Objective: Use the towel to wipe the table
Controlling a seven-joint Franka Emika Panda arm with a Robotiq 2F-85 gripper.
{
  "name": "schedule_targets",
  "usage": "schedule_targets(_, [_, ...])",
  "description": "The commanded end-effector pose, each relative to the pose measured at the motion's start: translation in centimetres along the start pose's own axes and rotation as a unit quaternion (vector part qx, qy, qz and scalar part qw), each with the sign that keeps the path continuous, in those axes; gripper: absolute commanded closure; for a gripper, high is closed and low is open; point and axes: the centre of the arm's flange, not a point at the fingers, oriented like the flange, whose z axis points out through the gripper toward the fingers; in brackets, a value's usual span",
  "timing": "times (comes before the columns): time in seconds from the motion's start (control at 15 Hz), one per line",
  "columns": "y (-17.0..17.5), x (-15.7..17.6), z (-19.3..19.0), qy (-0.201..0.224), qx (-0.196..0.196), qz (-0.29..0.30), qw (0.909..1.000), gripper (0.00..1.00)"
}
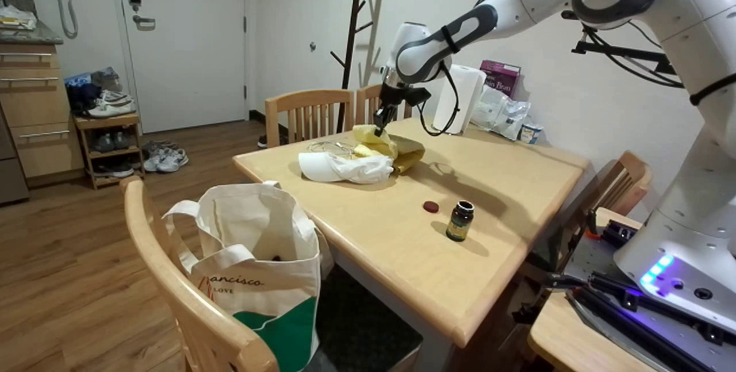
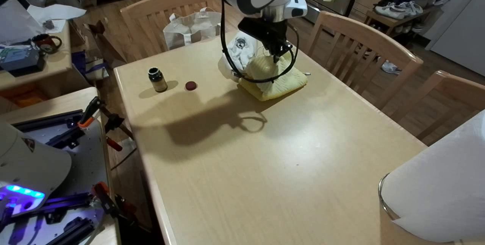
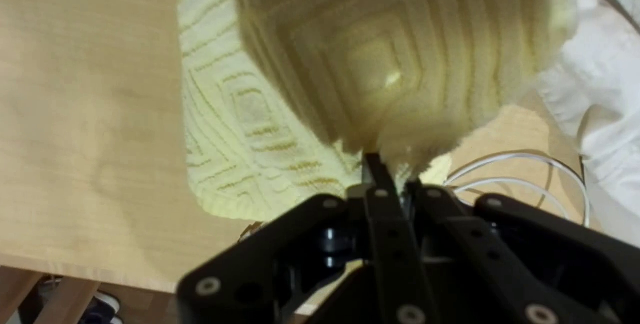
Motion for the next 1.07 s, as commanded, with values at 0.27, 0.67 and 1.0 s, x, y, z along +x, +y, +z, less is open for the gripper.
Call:
schedule_targets(0.27, [2.4,-5.5,6.1,-0.099,0.01,0.021,0.9949,0.99])
schedule_targets(0.67, [3.9,-12.1,6.0,-0.091,0.028,0.056,0.9939,0.99])
schedule_targets(1.0, [5.1,-19.2,4.5,-0.102,0.04,0.117,0.9871,0.99])
